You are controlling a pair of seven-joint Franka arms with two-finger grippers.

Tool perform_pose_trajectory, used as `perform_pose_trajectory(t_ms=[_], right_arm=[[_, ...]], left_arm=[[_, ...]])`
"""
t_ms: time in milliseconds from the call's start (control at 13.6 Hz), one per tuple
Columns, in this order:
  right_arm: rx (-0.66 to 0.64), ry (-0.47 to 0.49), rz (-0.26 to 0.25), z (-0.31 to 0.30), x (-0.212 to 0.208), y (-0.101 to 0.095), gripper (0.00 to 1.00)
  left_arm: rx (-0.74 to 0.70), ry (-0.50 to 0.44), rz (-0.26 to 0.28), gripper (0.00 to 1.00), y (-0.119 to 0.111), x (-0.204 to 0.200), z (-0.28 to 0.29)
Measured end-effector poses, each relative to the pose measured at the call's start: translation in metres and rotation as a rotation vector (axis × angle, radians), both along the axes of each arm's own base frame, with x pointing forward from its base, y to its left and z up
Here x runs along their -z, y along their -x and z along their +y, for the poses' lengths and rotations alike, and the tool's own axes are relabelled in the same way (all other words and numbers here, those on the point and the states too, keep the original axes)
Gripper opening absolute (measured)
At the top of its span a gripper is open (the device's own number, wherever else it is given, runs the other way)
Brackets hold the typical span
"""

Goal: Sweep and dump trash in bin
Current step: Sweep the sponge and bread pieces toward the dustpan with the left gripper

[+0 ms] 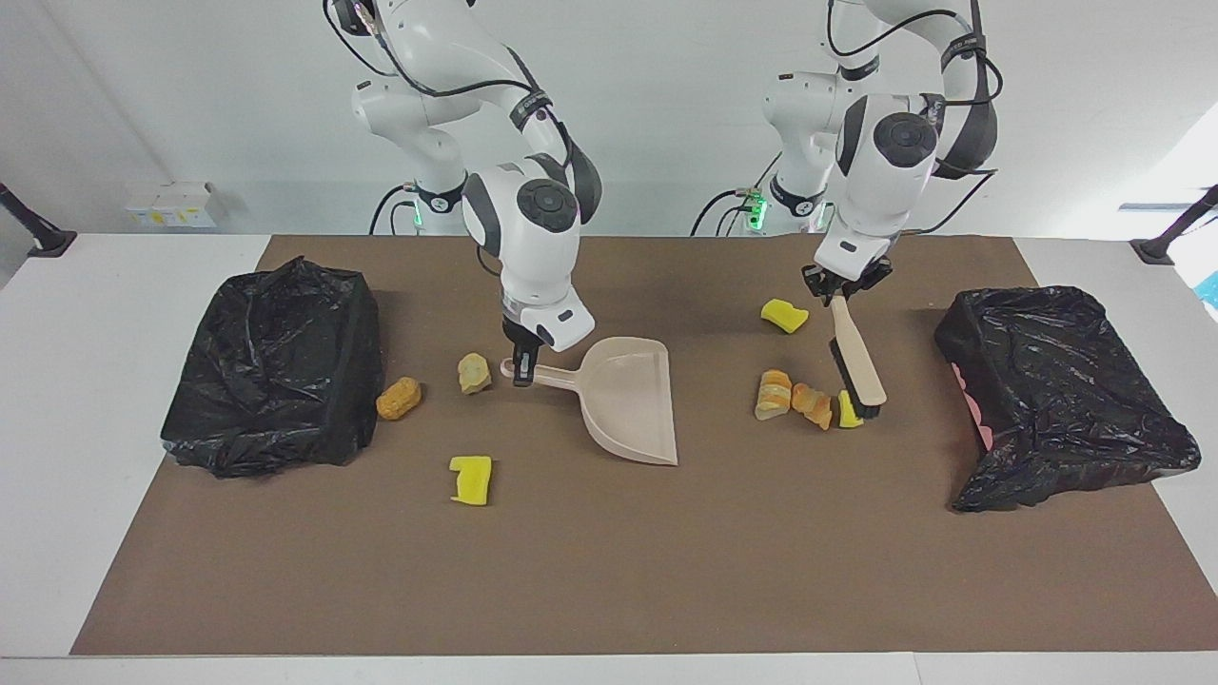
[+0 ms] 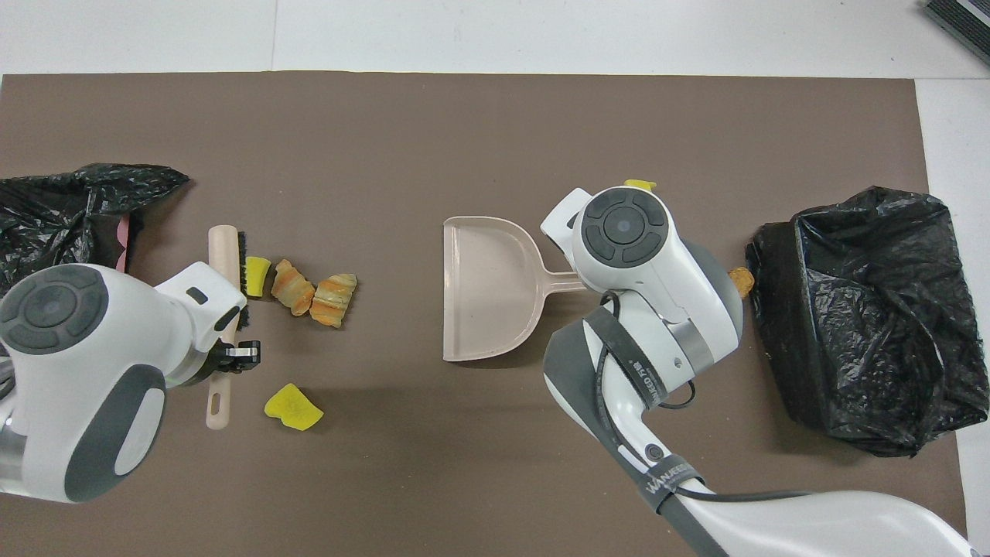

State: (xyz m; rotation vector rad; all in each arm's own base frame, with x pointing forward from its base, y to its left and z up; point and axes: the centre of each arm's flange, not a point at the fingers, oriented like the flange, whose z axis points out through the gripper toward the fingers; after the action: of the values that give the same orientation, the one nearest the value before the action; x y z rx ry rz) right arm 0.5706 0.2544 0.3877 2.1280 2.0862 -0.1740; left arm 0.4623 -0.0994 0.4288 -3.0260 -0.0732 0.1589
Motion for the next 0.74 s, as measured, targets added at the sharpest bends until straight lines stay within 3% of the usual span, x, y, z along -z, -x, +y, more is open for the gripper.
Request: perform_pose_trajectory(t_ms=[368, 735], right_arm=[[0.004, -0.001, 0.004, -0.002, 0.001, 0.000, 0.33], [0.003, -0.004, 0.008, -0.003, 0.002, 0.000, 0.33]], left_arm=[[0.027, 0.031, 0.044, 0.26, -0.006, 0.015, 0.097], [0.085, 0.038, 0.040, 0.26, 0.004, 0.066, 0.074]])
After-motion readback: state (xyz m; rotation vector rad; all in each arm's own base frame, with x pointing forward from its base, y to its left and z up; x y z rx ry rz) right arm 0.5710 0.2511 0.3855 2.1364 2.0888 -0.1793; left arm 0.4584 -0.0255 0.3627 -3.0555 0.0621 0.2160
